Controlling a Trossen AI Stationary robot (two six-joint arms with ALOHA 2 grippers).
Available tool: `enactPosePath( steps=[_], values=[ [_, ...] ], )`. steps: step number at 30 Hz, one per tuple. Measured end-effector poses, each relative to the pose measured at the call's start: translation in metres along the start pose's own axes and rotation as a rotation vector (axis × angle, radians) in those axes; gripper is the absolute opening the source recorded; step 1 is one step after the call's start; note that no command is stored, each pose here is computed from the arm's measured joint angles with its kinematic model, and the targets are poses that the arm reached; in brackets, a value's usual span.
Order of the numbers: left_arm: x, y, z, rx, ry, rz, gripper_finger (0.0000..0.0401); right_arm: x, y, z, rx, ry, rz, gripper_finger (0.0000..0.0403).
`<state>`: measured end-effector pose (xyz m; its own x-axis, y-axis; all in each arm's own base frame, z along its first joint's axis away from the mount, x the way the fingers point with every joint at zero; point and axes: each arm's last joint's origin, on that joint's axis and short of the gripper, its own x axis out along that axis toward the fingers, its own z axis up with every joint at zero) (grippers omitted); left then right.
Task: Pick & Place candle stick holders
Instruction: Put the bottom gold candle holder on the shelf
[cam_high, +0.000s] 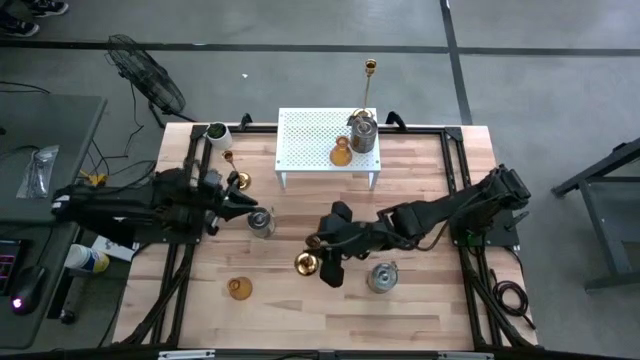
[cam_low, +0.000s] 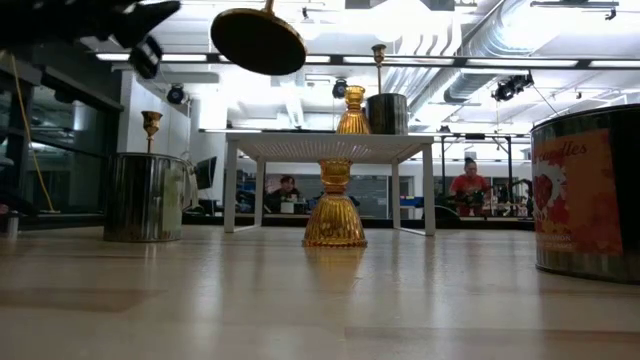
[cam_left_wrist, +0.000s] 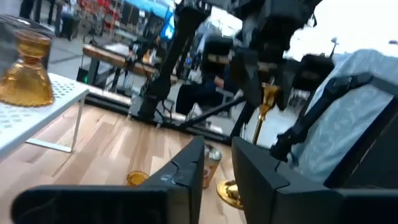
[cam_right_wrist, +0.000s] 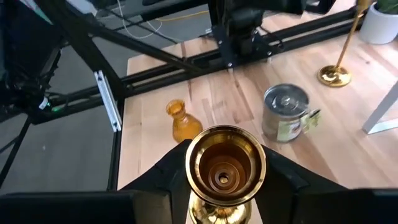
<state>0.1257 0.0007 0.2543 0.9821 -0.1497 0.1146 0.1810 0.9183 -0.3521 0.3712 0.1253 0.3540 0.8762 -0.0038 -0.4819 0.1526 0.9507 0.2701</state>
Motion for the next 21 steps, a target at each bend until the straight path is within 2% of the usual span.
enactPosePath(
  steps=[7,11,21],
  values=[
    [0.046,0.000,0.022,0.016,0.120,-0.008,0.0126,0.002,-0.016,0.010,-0.003,-0.006,-0.013,0.0120],
    [0.072,0.001,0.030,0.001,0.180,-0.041,0.0139,0.004,-0.024,0.014,-0.012,-0.005,-0.017,0.0135],
    [0.118,0.009,0.026,-0.056,0.312,-0.112,0.0144,0.008,-0.042,0.022,0.012,-0.016,-0.052,0.0122]
  ],
)
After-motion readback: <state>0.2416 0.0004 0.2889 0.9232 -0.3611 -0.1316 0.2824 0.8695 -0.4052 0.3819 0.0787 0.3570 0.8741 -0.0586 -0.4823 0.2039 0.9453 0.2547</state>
